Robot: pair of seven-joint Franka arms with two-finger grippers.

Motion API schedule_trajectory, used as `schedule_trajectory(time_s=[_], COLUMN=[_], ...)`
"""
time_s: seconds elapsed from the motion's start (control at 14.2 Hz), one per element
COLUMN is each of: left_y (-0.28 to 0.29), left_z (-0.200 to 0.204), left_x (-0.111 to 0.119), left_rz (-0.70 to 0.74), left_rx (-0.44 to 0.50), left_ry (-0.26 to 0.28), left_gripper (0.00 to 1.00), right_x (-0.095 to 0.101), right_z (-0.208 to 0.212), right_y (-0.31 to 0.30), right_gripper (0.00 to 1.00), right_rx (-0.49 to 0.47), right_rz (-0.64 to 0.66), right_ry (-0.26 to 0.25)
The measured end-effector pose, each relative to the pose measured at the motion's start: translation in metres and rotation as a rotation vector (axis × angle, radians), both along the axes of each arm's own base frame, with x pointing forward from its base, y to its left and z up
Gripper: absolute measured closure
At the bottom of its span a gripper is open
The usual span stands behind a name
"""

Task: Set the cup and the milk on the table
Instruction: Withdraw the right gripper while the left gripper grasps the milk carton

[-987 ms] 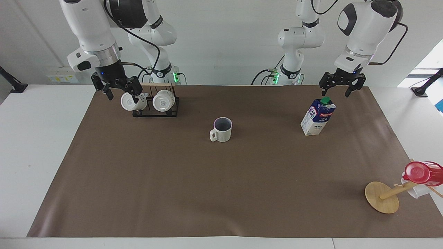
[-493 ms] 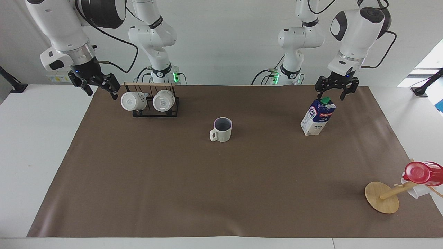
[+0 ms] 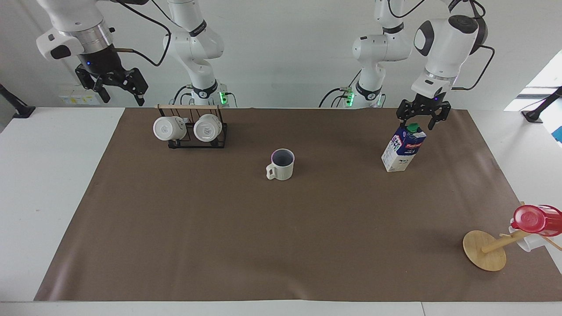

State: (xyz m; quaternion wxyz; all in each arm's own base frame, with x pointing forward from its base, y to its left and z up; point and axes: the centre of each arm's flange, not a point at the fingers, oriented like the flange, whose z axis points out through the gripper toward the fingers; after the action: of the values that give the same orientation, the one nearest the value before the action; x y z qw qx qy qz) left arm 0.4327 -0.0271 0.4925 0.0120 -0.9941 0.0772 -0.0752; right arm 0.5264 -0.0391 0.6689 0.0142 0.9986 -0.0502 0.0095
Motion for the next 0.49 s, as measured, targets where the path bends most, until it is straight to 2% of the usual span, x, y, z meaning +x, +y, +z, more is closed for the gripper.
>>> schedule_trajectory(time_s=[0.49], left_y=[-0.004], left_z=[-0.015], left_x=[0.000], left_rz=[-0.010], left_rx=[-0.003], left_ry=[-0.043], left_gripper=[0.00], right_x=[-0.003], right_z=[-0.006], right_y=[0.008], right_gripper=[0.00], right_rx=[0.001], right_rz=[0.015], right_ry=[0.029])
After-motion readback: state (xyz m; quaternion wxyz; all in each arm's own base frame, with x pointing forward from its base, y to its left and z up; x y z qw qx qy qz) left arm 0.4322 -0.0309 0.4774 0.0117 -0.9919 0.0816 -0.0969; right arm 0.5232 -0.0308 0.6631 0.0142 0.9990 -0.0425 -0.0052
